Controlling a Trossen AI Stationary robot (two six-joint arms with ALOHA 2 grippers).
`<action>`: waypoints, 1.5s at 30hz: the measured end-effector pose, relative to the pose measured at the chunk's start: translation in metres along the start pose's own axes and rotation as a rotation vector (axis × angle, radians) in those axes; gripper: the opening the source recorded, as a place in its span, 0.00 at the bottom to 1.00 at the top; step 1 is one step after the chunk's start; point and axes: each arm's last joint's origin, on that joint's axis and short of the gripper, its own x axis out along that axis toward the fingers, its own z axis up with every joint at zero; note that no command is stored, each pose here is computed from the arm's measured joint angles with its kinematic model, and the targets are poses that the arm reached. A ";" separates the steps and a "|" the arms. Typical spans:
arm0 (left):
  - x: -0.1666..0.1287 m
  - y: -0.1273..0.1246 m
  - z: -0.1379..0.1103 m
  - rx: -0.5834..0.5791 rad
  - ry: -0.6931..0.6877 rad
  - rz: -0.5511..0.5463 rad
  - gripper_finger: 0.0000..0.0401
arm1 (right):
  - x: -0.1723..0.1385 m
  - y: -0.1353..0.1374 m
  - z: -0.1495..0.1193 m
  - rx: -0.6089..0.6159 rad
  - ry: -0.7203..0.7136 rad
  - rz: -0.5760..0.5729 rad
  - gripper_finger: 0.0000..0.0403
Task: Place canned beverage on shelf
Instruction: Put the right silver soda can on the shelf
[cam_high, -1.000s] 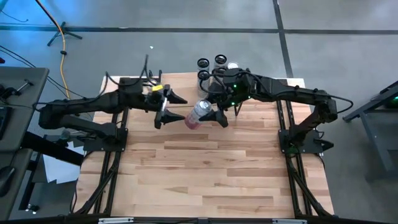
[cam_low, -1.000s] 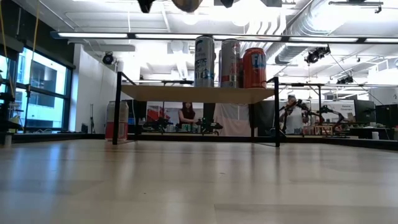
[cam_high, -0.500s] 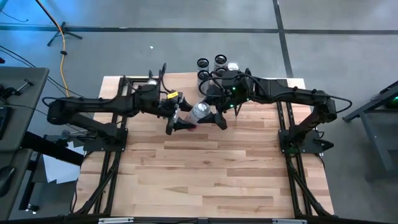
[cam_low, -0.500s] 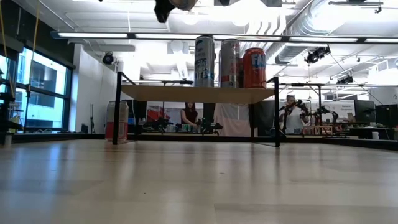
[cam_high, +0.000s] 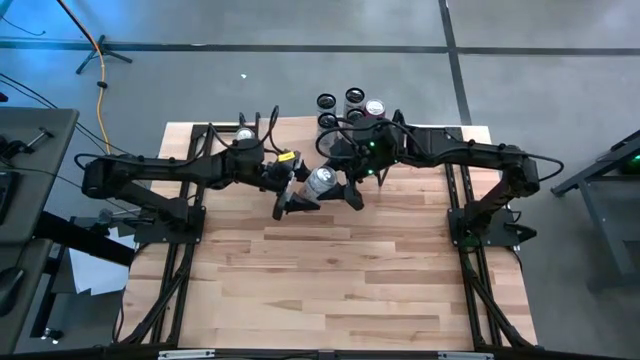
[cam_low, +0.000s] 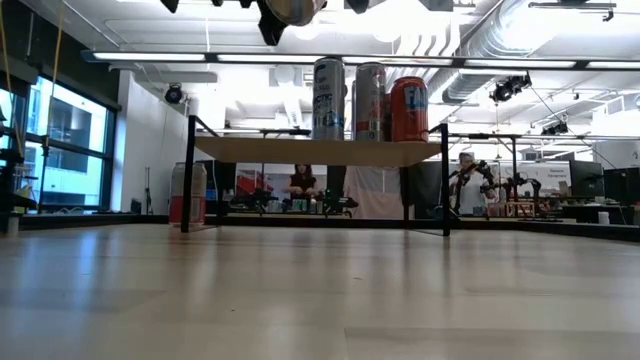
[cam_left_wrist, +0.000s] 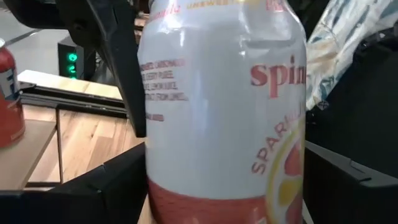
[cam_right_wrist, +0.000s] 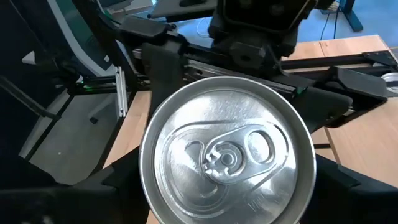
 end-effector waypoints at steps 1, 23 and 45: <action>0.000 0.000 0.000 0.008 0.002 -0.011 0.79 | 0.000 0.000 0.000 -0.001 -0.002 0.001 0.69; -0.007 0.010 -0.004 0.013 0.073 0.026 0.57 | -0.009 -0.003 0.003 0.029 -0.025 -0.016 0.82; -0.112 0.011 -0.007 0.137 -0.282 0.647 0.57 | -0.108 0.008 0.006 0.126 -0.098 -0.221 0.83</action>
